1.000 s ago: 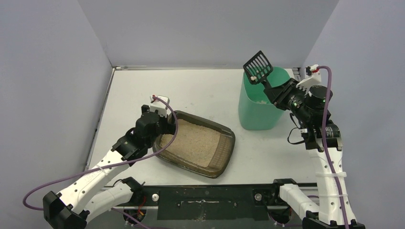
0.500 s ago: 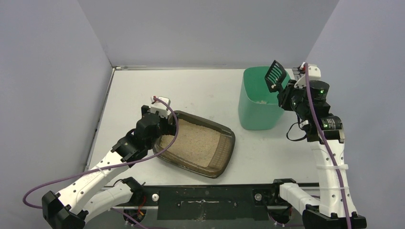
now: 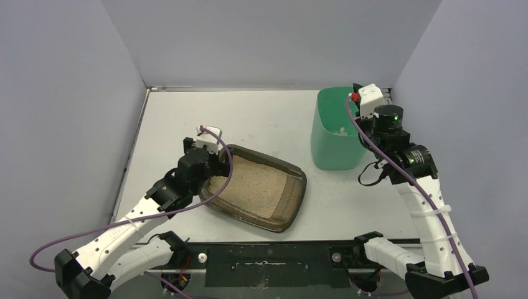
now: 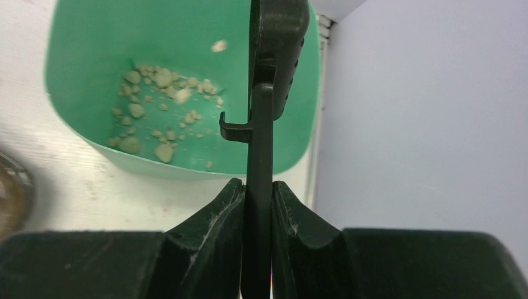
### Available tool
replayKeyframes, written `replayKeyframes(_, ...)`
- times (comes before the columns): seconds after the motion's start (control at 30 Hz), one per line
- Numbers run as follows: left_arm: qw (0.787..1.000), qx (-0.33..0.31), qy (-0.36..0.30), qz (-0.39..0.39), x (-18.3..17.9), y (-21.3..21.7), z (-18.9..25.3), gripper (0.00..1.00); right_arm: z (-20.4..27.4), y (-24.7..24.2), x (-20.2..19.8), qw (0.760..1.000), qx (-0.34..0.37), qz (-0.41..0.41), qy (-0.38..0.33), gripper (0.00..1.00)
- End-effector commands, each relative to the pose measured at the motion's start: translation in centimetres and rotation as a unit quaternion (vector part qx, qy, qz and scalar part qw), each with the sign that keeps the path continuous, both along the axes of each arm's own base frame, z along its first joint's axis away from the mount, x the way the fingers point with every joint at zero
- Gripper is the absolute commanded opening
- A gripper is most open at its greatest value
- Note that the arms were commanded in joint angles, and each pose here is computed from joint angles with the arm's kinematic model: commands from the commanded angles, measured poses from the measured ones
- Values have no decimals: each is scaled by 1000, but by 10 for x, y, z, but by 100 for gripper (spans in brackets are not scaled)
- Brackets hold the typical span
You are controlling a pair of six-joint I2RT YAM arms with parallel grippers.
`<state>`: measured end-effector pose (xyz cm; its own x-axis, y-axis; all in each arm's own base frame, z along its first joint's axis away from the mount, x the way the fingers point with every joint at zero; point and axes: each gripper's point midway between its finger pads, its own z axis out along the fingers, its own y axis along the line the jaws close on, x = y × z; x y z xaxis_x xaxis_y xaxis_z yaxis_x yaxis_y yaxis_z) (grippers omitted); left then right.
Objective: Clean the litter box
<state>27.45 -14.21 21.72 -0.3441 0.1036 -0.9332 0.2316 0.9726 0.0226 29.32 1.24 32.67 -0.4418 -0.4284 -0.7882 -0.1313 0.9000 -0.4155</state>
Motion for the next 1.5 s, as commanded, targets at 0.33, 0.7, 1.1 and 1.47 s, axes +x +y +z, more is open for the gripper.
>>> replayKeyframes(0.33,1000,-5,-17,1,3,-1,12,97,15,1,-3,963,-269,25,18,0)
replayKeyframes(0.7,1000,-5,-18,2,3,0,12,97,32,29,3,980,-195,27,-17,0)
replayKeyframes(1.1,1000,1,-14,7,4,1,9,97,63,41,-7,992,-85,41,-85,0)
replayKeyframes(1.47,1000,6,-9,11,6,2,5,97,109,97,-15,972,88,151,-154,0)
